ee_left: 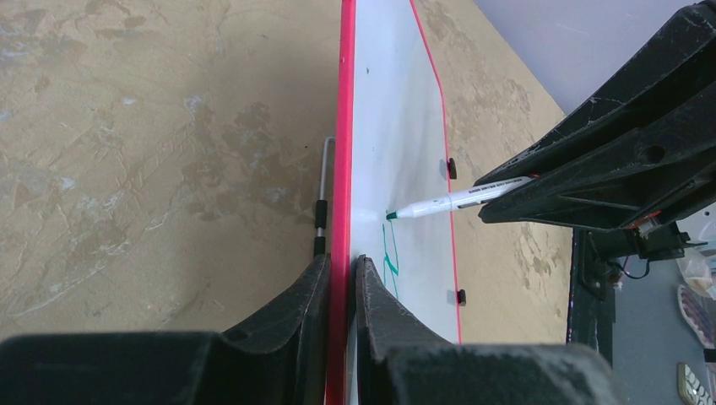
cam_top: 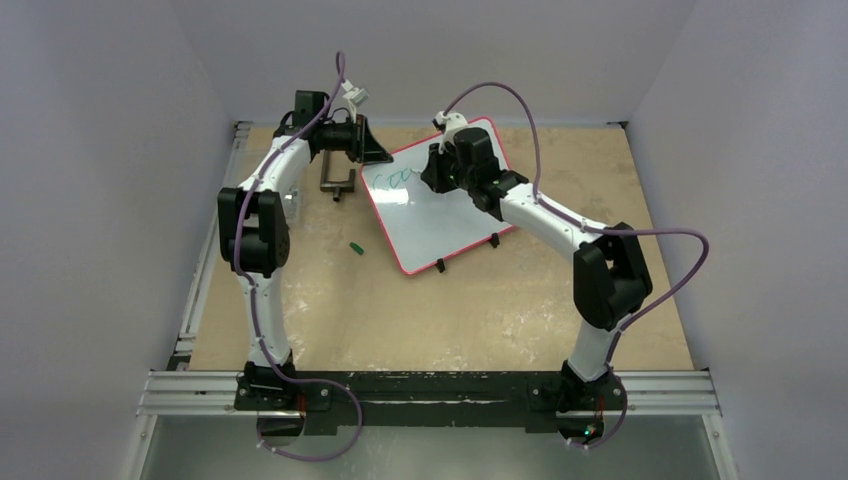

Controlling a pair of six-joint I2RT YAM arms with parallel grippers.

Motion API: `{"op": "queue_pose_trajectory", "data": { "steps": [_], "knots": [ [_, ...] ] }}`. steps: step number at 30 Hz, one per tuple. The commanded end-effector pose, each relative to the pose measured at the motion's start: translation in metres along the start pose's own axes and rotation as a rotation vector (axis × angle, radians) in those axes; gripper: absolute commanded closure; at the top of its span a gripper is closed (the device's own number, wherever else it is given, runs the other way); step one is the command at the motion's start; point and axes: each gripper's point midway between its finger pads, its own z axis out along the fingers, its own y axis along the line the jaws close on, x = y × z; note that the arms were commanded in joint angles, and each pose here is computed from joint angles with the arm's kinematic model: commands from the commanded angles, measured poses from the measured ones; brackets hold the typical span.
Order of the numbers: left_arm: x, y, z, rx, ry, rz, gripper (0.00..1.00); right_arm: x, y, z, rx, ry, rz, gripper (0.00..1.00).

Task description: Write a sentence on the whiteboard

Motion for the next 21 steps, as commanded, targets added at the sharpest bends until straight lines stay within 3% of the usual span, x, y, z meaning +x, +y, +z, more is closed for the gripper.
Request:
{"op": "queue_pose_trajectory", "data": {
  "steps": [1,21],
  "knots": [
    [-0.01,-0.019,-0.001,0.02,-0.009,0.088,1.0,-0.013,-0.004,0.005,0.025,-0.022,0.008,1.0],
    [-0.009,-0.018,0.0,0.016,-0.008,0.086,1.0,-0.019,0.014,0.003,-0.066,-0.024,0.002,1.0]
  ]
}}
